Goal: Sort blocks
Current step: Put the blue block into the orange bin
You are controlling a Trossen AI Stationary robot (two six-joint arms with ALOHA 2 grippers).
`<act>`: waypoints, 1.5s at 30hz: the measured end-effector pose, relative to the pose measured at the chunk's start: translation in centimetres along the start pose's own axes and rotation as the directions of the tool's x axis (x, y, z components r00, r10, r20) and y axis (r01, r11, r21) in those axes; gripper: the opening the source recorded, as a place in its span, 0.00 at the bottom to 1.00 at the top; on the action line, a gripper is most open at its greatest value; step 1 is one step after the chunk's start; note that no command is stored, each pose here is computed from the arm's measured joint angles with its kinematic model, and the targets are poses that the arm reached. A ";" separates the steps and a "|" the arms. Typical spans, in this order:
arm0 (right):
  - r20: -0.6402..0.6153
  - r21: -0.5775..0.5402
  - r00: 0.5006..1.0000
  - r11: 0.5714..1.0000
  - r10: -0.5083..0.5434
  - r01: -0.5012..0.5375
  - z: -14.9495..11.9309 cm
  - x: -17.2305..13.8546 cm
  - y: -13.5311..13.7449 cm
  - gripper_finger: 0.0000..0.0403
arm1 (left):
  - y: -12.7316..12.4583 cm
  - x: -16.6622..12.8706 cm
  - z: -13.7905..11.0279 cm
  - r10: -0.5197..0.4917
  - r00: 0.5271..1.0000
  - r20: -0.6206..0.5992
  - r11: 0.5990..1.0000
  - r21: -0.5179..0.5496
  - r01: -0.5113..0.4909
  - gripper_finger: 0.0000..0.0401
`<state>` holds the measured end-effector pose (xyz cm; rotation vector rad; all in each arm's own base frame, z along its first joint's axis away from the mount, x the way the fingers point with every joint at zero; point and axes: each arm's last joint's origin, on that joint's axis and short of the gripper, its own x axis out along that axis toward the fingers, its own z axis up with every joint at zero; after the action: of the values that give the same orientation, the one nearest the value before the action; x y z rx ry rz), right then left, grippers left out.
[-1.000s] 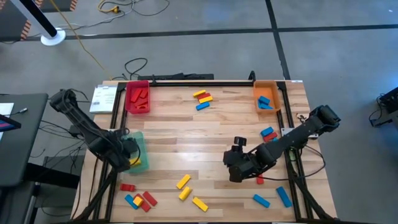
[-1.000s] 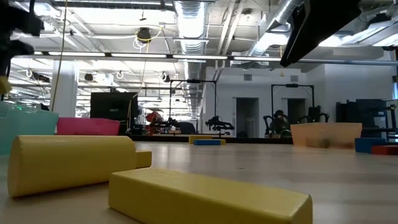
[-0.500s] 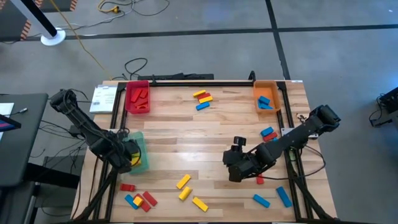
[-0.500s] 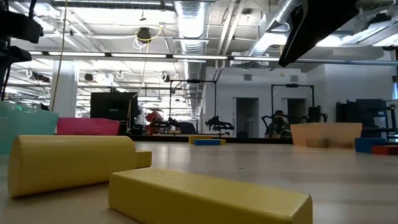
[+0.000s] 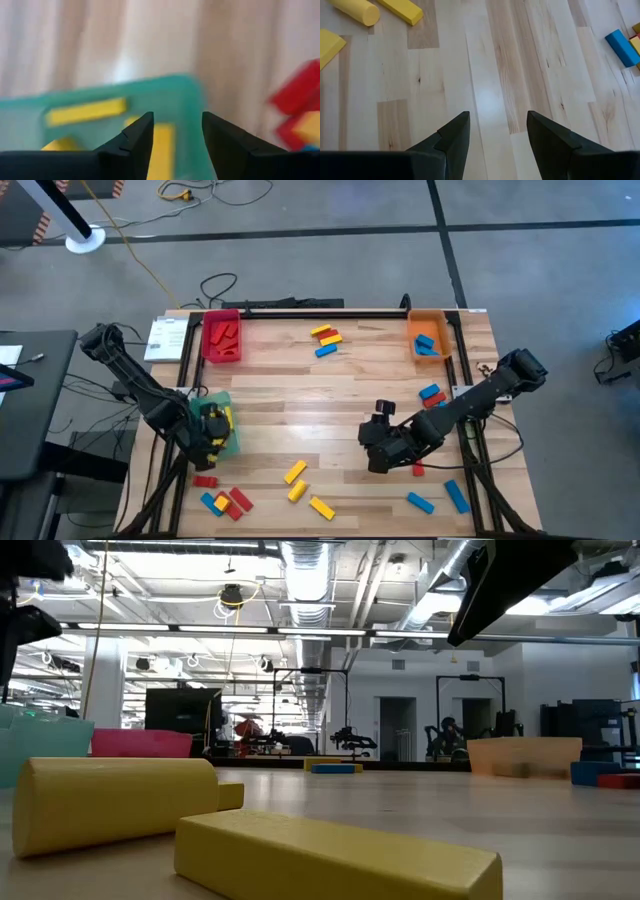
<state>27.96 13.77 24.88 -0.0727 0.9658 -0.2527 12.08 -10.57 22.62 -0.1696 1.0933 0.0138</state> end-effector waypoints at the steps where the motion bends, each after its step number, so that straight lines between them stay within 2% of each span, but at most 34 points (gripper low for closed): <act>1: 0.001 0.001 1.000 1.000 0.000 0.000 0.0 0.0 0.0 0.52 | -0.3 0.0 0.3 -0.034 0.999 0.023 0.999 0.008 0.033 0.43; 6: 0.003 0.002 1.000 1.000 0.002 -0.002 0.0 0.0 0.0 0.52 | -1.4 -0.2 1.2 -0.138 0.983 0.118 0.990 0.038 0.135 0.49; 11: 0.012 0.007 1.000 1.000 0.007 -0.007 0.1 0.0 0.1 0.52 | -2.4 -0.3 1.0 -0.220 0.967 0.128 0.975 0.061 0.214 0.55; 16: 0.025 0.007 1.000 1.000 0.014 -0.014 0.2 0.0 0.2 0.52 | -4.2 0.5 0.7 -0.309 0.948 0.076 0.950 0.078 0.304 0.55; 20: 0.030 0.009 0.999 1.000 0.017 -0.017 0.3 0.0 0.2 0.52 | -5.6 1.6 -0.2 -0.349 0.936 -0.048 0.934 0.057 0.352 0.55; 26: 0.062 -0.002 0.997 0.999 0.035 -0.035 0.6 0.0 0.4 0.52 | -7.0 2.8 -2.1 -0.353 0.909 -0.223 0.934 -0.030 0.356 0.55; 33: 0.084 -0.021 0.996 0.999 0.042 -0.041 1.0 0.0 0.3 0.52 | -8.1 2.8 -3.5 -0.359 0.897 -0.257 0.933 -0.078 0.351 0.55; 37: 0.084 -0.027 0.996 0.999 0.042 -0.040 1.0 0.1 0.3 0.52 | -9.2 3.5 -4.4 -0.347 0.909 -0.228 0.932 0.020 0.361 0.55; 40: 0.084 -0.030 0.996 0.999 0.042 -0.040 1.0 0.0 0.3 0.52 | -10.0 4.6 -5.6 -0.307 0.915 -0.262 0.932 0.112 0.345 0.55; 45: 0.084 -0.031 0.996 0.999 0.042 -0.039 1.0 0.1 0.3 0.52 | -10.5 6.3 -6.8 -0.234 0.923 -0.306 0.933 0.198 0.302 0.55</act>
<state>28.86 14.01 25.34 -0.0899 0.8861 -0.1967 9.94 -22.38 15.33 -0.1035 1.3335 -0.4023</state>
